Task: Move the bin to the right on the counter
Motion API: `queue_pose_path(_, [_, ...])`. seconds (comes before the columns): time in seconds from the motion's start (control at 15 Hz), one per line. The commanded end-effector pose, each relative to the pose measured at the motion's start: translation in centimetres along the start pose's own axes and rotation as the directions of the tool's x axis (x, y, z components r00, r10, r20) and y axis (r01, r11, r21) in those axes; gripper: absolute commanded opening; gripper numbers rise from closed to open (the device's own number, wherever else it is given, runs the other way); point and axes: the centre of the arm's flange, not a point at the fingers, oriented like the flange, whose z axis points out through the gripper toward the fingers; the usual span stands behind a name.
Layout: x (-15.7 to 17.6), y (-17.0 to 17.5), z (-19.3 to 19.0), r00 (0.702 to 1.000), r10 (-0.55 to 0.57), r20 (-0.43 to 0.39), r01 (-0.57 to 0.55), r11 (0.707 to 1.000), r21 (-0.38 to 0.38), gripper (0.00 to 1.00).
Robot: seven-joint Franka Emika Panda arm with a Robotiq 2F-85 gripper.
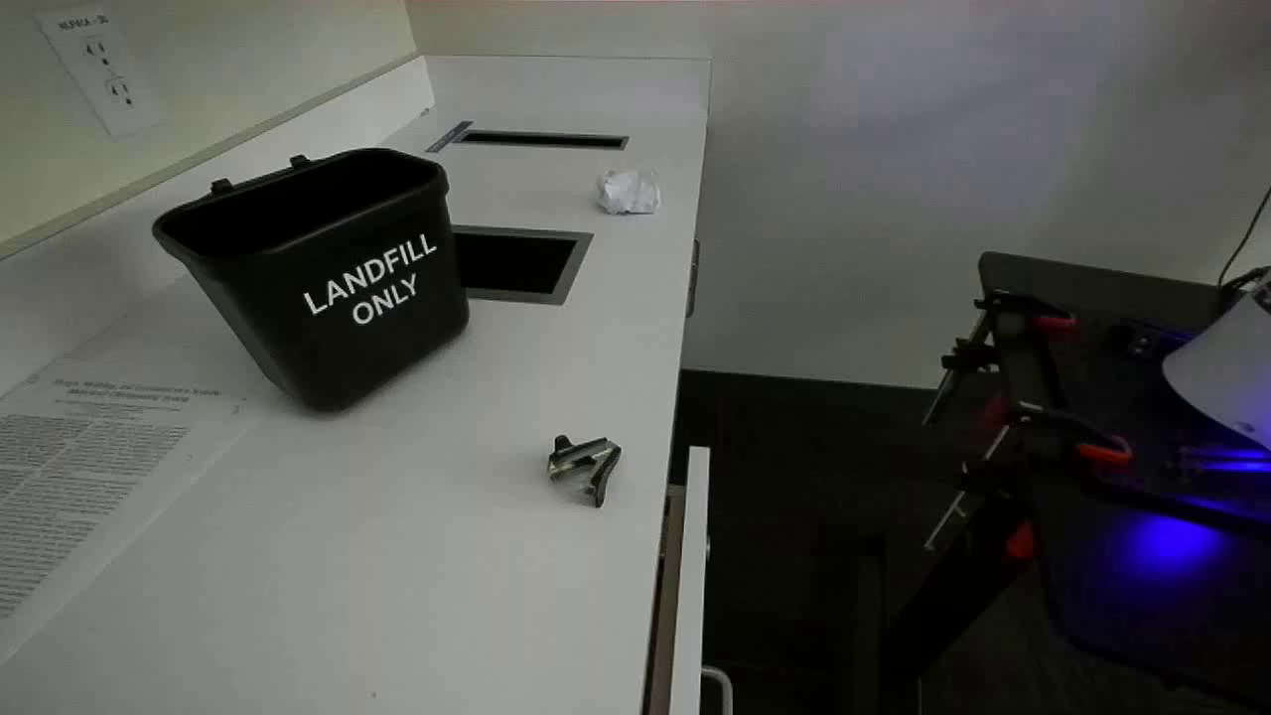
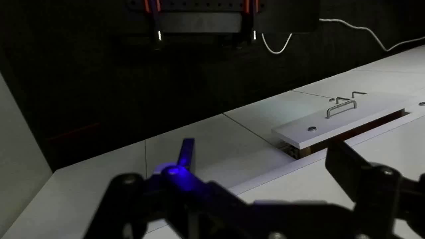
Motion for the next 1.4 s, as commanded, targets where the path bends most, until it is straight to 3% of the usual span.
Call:
queue_pose_path(0.0, [0.0,0.0,0.0,1.000,0.000,0.000,0.000,1.000,0.000,1.00])
queue_pose_path(0.27, [0.0,0.0,0.0,1.000,0.000,0.000,0.000,1.000,0.000,1.00])
queue_pose_path(0.4, [1.3,-0.3,0.4,0.999,-0.004,-0.043,0.004,1.000,-0.005,1.00])
queue_pose_path(0.53, [3.5,-1.2,1.1,0.991,-0.012,-0.135,0.006,0.999,-0.050,1.00])
queue_pose_path(0.73, [7.6,-2.7,2.1,0.949,-0.071,-0.306,0.040,0.994,-0.106,1.00])
queue_pose_path(0.87, [9.7,-4.0,3.0,0.921,-0.095,-0.377,0.060,0.993,-0.103,1.00])
queue_pose_path(0.93, [10.3,-4.5,3.4,0.917,-0.092,-0.389,0.060,0.994,-0.094,1.00])
queue_pose_path(1.0, [8.6,-3.8,2.4,0.931,-0.082,-0.357,0.046,0.993,-0.108,1.00])
queue_pose_path(1.33, [10.0,-4.5,3.5,0.927,-0.087,-0.364,0.052,0.993,-0.105,1.00])
